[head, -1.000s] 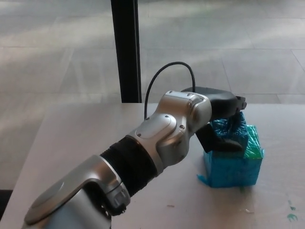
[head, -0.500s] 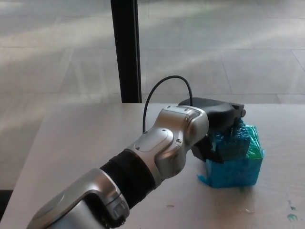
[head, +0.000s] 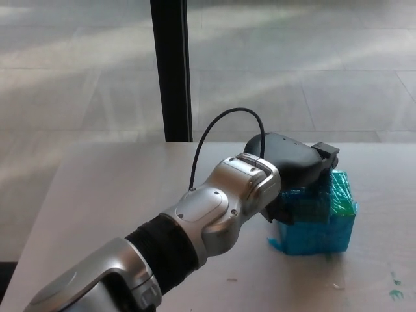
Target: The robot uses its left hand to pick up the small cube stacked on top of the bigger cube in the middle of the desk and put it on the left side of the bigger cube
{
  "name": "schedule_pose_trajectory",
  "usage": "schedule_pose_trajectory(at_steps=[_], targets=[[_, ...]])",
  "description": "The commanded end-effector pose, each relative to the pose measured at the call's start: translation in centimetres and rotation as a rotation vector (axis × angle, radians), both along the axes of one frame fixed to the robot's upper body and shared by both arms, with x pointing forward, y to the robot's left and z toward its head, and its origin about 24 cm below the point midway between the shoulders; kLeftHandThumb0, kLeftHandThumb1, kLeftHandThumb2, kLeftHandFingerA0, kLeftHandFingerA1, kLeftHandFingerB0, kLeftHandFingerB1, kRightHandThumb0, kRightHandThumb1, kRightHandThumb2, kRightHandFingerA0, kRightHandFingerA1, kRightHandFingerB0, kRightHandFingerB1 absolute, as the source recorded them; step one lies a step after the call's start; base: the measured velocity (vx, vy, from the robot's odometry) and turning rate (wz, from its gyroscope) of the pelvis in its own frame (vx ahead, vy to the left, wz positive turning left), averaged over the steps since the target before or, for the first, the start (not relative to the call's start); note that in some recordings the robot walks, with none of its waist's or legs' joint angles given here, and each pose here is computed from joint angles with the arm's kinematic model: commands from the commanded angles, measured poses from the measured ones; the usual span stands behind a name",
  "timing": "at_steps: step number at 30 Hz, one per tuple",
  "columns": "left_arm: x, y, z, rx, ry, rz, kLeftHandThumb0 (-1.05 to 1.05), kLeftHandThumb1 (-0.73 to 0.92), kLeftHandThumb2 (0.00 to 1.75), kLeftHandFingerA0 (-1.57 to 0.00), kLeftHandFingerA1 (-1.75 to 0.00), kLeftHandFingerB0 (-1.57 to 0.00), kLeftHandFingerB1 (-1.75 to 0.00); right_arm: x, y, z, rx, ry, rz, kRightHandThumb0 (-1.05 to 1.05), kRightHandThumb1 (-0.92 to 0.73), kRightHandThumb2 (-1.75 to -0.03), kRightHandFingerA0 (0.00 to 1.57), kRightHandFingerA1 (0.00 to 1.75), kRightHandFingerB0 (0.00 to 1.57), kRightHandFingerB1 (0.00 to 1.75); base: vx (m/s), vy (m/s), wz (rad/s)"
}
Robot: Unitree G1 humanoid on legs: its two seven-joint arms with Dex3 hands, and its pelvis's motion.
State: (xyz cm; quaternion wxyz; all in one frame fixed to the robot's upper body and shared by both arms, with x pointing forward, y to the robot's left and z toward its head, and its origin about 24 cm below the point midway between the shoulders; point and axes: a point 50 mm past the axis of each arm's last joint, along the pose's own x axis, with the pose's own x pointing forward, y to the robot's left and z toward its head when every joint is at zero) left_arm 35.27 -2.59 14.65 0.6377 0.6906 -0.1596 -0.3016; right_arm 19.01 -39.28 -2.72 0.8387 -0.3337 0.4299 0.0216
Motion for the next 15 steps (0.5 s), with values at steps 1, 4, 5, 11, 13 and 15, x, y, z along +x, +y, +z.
schedule_pose_trajectory(at_steps=[1, 4, 5, 11, 13, 15], targets=[[0.0, 1.1, -2.1, 0.014, 0.007, -0.022, -0.3, 0.72, 0.67, -0.76, -1.33, -0.72, -0.91, 1.6, -0.7, 2.0, -0.048, -0.08, 0.004, -0.28, -0.11, -1.26, 0.93, 0.95, 0.76, 0.73, 0.0, 0.0, 0.0], [0.1, 1.2, -2.2, 0.015, 0.018, -0.022, -0.3, 0.71, 0.66, -0.79, -1.46, -0.73, -1.04, 1.6, -0.7, 1.9, -0.048, -0.08, 0.003, -0.28, -0.12, -1.25, 0.93, 0.95, 0.76, 0.72, 0.0, 0.0, 0.0], [0.2, 1.2, -2.1, 0.032, 0.032, -0.012, -0.32, 0.73, 0.65, -0.77, -1.45, -0.71, -1.07, 1.5, -0.7, 1.9, -0.047, -0.081, -0.001, -0.29, -0.12, -1.25, 0.93, 0.95, 0.77, 0.73, 0.0, 0.0, 0.0], [1.3, 2.1, 0.5, -0.03, -0.014, -0.003, -0.25, 0.7, 0.7, -0.71, -1.2, -0.72, -0.9, 1.5, -0.7, 1.8, -0.047, -0.081, -0.002, -0.32, -0.16, -1.22, 0.94, 0.95, 0.76, 0.73, 0.0, 0.0, 0.0], [1.7, 2.5, 1.2, -0.032, -0.029, 0.006, -0.25, 0.71, 0.69, -0.79, -1.2, -0.73, -0.82, 1.3, -0.7, 1.7, -0.039, -0.08, -0.017, -0.31, -0.14, -1.21, 0.94, 0.95, 0.77, 0.73, 0.0, 0.0, 0.0], [2.1, 3.0, 2.2, -0.052, -0.06, 0.038, -0.26, 0.72, 0.69, -0.77, -1.12, -0.73, -0.79, 1.2, -0.7, 1.7, -0.032, -0.081, -0.017, -0.32, -0.13, -1.22, 0.92, 0.94, 0.77, 0.74, 0.0, 0.0, 0.0]])
